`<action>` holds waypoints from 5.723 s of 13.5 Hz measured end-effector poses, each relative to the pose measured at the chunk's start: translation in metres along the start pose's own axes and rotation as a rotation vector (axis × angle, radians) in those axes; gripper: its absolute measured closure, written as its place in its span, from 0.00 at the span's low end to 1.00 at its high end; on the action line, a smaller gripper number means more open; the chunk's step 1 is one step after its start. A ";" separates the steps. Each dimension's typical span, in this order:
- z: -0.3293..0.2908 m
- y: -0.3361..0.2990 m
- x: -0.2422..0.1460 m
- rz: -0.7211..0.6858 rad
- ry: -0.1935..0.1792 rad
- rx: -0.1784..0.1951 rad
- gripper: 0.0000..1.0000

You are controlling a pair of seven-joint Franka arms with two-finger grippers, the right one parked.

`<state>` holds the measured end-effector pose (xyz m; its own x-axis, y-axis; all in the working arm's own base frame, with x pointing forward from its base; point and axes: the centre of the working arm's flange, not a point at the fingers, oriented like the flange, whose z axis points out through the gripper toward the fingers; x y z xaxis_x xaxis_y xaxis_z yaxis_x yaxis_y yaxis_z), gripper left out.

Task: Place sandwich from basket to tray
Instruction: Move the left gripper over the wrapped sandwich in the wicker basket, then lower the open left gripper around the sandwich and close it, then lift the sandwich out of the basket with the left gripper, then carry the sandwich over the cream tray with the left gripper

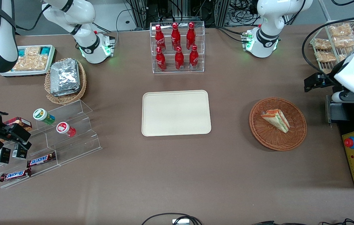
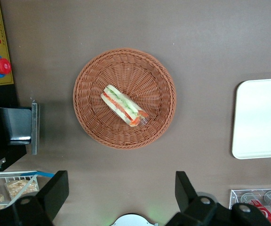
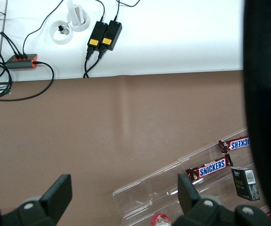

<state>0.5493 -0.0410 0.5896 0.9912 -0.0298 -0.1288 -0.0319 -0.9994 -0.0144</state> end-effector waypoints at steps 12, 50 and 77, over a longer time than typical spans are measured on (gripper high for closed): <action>0.182 0.008 0.010 -0.389 -0.017 0.003 0.00; 0.264 -0.001 0.022 -0.682 -0.042 0.069 0.81; 0.345 0.418 -0.071 0.203 -0.014 0.095 0.81</action>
<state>0.4209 -0.4507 0.2506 0.9615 -0.2290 -0.1518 -0.2429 -0.9668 -0.0800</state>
